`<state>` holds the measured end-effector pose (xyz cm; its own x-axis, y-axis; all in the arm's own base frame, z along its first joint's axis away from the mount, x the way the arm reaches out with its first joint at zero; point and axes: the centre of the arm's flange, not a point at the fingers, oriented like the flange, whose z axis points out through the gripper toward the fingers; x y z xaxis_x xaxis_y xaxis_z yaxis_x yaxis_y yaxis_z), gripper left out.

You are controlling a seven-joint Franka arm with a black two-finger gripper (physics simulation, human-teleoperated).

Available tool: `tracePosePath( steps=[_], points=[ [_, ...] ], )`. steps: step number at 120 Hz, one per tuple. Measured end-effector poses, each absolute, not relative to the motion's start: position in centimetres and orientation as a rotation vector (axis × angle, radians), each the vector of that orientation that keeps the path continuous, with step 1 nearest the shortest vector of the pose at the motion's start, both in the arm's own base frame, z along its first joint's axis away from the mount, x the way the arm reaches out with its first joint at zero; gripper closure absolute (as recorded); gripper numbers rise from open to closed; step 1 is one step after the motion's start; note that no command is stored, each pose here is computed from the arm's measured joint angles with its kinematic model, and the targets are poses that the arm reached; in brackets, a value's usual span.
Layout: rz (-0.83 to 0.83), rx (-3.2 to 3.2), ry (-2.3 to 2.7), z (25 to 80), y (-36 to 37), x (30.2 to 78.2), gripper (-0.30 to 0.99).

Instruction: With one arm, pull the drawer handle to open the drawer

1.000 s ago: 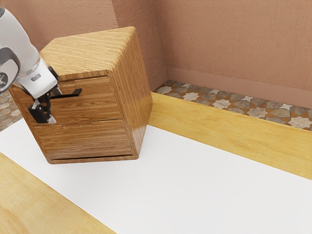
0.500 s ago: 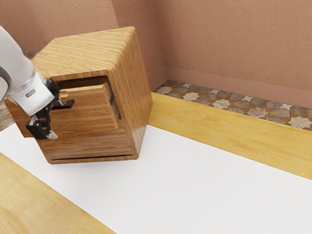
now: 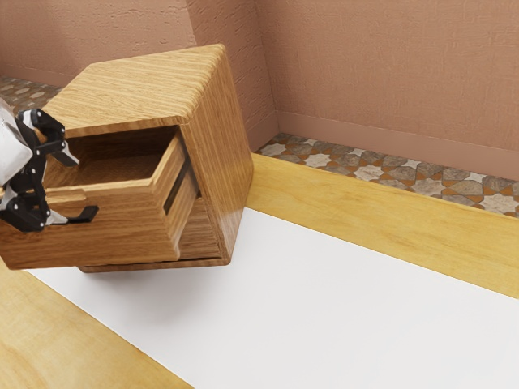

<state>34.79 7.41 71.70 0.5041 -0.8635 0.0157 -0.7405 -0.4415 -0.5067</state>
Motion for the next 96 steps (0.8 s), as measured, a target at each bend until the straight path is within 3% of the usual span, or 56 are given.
tracePosePath(
  steps=[29,61,96],
  points=[
    [-0.411,-2.596,1.085,80.0,4.0,36.0,0.01],
    [-0.239,-2.847,0.909,76.7,-0.8,46.1,0.00],
    [-0.312,-2.973,0.604,79.6,1.0,45.6,0.00]
  ],
)
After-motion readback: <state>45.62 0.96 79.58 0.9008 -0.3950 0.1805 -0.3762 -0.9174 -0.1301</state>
